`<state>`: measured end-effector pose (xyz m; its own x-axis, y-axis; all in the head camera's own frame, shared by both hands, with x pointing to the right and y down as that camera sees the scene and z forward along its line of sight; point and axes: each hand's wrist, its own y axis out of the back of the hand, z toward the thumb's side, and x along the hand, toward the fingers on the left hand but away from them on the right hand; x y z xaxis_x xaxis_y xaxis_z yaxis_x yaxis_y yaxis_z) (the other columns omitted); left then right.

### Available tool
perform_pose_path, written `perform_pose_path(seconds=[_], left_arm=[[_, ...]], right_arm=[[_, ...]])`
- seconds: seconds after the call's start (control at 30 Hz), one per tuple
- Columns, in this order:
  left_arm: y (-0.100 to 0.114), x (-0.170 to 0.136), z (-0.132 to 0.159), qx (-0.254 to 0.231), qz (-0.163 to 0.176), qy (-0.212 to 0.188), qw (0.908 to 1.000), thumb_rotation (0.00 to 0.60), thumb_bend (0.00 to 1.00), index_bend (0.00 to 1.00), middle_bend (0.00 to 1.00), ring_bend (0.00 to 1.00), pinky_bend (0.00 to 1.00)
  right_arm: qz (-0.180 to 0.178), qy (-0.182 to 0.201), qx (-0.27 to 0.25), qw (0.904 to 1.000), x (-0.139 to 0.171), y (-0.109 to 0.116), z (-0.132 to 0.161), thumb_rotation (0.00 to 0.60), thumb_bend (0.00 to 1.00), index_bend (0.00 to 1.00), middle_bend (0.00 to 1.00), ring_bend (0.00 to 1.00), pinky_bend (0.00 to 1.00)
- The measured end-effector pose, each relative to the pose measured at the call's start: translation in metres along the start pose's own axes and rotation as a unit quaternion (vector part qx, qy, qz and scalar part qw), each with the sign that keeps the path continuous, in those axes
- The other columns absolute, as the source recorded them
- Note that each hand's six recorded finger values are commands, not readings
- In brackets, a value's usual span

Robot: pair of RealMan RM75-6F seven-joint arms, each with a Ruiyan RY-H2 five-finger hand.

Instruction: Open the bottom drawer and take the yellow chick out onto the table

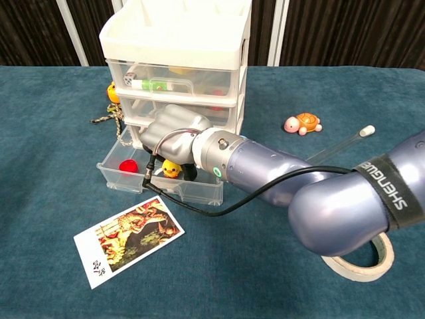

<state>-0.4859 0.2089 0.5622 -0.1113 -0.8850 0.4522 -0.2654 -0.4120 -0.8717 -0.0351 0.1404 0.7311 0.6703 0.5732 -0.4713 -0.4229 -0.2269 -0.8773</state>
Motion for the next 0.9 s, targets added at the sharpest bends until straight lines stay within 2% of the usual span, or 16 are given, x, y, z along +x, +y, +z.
perform_pose_path(seconds=[0.57, 0.9], left_arm=[[0.000, 0.000, 0.000, -0.002, -0.001, 0.000, 1.0000, 0.600, 0.46, 0.04, 0.00, 0.00, 0.00], [0.000, 0.000, 0.000, -0.004, 0.000, 0.000, 1.0000, 0.600, 0.46, 0.04, 0.00, 0.00, 0.00]], right_arm=[[0.000, 0.003, 0.004, 1.0000, -0.001, 0.001, 0.003, 0.600, 0.31, 0.50, 1.00, 1.00, 1.00], [-0.015, -0.002, -0.002, 0.9999, -0.001, 0.012, 0.000, 0.600, 0.32, 0.51, 1.00, 1.00, 1.00]])
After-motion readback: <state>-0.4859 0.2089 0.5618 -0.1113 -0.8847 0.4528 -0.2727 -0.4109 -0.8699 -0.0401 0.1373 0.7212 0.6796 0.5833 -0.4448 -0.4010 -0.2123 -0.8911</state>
